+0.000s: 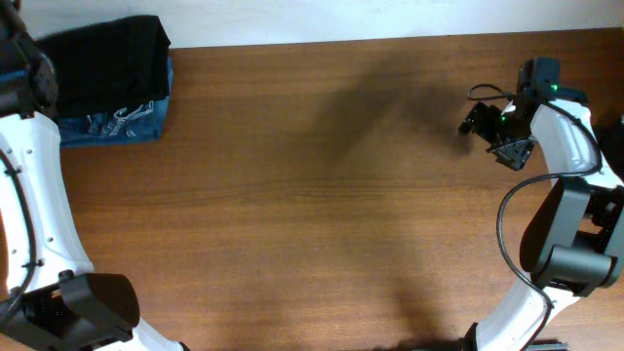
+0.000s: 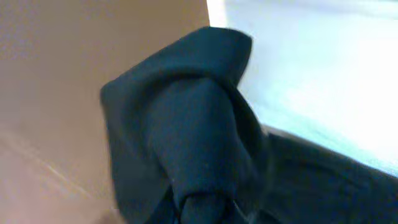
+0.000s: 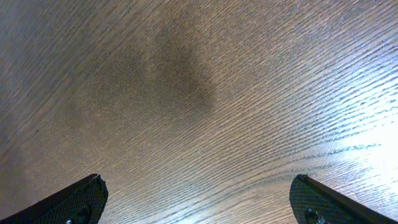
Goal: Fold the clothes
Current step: 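Carry the bundle with the left gripper to the top-left clothes stack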
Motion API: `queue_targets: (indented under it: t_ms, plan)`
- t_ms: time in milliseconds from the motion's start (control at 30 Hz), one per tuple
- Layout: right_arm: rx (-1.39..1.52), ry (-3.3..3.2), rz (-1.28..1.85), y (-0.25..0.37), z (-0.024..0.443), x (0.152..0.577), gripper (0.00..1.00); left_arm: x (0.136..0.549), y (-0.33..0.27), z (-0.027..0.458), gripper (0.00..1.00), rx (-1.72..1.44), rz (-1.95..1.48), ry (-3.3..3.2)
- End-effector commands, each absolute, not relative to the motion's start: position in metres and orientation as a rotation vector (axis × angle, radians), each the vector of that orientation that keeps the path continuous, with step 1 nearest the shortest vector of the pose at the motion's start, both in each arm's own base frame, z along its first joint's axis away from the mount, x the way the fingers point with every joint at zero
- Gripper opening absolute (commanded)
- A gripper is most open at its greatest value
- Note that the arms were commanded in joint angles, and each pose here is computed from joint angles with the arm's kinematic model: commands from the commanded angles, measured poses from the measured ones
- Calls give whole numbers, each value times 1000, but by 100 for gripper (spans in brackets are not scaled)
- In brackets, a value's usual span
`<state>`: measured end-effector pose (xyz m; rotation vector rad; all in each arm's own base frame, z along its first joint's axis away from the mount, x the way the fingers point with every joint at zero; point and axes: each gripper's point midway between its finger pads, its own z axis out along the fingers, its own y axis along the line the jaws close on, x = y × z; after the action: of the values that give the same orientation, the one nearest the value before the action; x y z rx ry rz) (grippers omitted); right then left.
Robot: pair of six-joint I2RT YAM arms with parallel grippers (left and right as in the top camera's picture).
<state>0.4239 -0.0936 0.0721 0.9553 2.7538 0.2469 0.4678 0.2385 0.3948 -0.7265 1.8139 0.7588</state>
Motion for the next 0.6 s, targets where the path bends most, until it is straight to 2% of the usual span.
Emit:
queue_targets:
  t_ms: [0, 300, 567]
  plan:
    - [951, 2764, 231, -96, 68, 422, 99, 465, 256, 413, 1, -644, 949, 1791]
    - [951, 2764, 231, -96, 68, 422, 99, 510, 290, 364, 3, -504, 1110, 1850]
    - [951, 2764, 231, -96, 68, 422, 99, 513, 352, 322, 7, -620, 1192, 1801]
